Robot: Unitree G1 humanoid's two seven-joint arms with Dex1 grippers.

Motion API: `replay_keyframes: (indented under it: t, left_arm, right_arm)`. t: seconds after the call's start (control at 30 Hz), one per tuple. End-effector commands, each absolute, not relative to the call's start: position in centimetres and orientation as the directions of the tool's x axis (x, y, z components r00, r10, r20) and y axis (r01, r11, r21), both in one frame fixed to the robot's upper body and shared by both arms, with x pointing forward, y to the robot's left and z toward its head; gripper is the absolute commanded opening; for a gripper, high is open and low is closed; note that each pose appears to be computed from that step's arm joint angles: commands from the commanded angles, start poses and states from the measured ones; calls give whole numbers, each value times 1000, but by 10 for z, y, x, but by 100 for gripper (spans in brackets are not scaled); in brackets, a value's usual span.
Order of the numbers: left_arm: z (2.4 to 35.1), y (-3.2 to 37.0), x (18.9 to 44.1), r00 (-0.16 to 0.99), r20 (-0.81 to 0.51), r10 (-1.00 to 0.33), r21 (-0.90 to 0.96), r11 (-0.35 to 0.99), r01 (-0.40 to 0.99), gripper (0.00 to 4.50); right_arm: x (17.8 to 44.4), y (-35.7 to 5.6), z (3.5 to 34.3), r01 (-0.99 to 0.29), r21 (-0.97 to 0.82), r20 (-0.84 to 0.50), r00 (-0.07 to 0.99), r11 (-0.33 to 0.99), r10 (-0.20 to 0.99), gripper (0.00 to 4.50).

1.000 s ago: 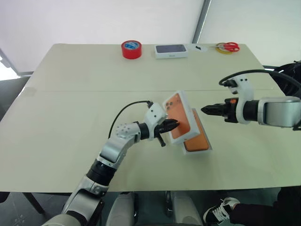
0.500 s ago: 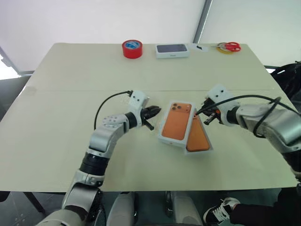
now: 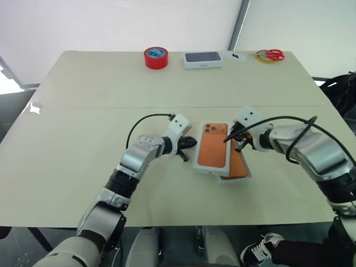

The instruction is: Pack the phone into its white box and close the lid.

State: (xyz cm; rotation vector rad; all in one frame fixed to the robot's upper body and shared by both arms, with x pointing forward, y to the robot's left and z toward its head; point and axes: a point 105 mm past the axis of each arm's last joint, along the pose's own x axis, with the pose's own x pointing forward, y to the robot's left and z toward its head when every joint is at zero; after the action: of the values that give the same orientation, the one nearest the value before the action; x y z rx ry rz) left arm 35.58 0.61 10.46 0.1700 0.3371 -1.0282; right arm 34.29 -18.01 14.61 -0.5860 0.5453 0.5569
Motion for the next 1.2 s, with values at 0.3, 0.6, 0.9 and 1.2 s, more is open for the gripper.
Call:
replay_keyframes:
  t: [0.3, 0.6, 0.9, 1.2]
  left_arm:
    - [133, -33, 314, 300, -266, -916, -8, 313, 950, 52]
    - [132, -41, 315, 306, -268, -914, -13, 321, 947, 52]
    - [129, -38, 322, 345, -264, -901, -35, 366, 930, 52]
    - [131, -37, 334, 397, -242, -886, -88, 427, 900, 52]
  right_arm:
    - [319, -184, 156, -660, -365, -622, 698, 656, 356, 4]
    - [319, -192, 147, -641, -358, -632, 702, 678, 329, 4]
    - [326, -195, 148, -614, -374, -610, 728, 695, 314, 4]
    - [330, -193, 149, -610, -372, -602, 733, 700, 318, 4]
